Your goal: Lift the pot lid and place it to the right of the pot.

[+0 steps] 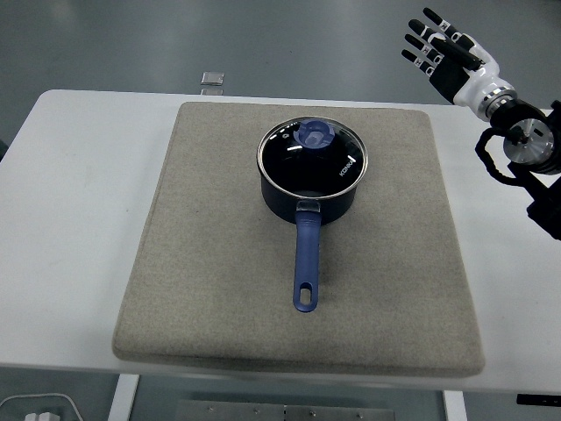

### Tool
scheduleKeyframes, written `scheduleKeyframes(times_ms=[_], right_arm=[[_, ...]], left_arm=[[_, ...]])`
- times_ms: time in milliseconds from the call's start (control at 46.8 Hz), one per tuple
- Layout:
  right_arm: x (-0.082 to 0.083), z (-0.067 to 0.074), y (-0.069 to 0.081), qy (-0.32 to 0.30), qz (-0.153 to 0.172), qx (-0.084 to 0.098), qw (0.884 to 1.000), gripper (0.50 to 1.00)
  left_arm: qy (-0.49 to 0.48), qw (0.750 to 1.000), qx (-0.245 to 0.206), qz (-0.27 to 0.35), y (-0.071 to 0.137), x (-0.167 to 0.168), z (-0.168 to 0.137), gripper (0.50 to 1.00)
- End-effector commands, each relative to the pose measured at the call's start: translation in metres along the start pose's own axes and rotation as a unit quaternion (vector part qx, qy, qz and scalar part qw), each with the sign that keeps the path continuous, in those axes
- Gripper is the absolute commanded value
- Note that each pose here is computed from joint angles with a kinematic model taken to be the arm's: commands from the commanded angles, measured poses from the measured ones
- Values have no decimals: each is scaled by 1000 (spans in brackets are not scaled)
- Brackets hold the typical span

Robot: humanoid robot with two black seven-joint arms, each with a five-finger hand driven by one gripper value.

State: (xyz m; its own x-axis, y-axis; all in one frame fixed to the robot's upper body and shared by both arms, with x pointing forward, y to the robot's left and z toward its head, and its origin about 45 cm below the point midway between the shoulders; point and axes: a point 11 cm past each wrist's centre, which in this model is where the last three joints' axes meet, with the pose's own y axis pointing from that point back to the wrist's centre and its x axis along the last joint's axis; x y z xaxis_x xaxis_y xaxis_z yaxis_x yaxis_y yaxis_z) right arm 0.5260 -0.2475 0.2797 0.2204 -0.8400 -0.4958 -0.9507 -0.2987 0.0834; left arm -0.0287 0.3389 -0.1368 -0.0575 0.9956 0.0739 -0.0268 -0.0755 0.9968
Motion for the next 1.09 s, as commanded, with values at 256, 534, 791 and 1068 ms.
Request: scheduleKeyframes(times_ms=[256, 534, 791, 1068], right_arm=[[1, -2, 0, 10, 1, 3, 1000, 930], [-1, -2, 0, 12, -1, 3, 1000, 930], [-4, -1, 0, 15, -20, 1, 1000, 930], [-9, -4, 3, 29, -63, -4, 998, 930]], left_arm=[[4, 1000, -1, 1, 0, 0, 1, 1000], [2, 1000, -3, 1, 0, 0, 3, 1000], [1, 1000, -2, 1, 0, 0, 3, 1000], [1, 1000, -2, 1, 0, 1, 2, 1000]])
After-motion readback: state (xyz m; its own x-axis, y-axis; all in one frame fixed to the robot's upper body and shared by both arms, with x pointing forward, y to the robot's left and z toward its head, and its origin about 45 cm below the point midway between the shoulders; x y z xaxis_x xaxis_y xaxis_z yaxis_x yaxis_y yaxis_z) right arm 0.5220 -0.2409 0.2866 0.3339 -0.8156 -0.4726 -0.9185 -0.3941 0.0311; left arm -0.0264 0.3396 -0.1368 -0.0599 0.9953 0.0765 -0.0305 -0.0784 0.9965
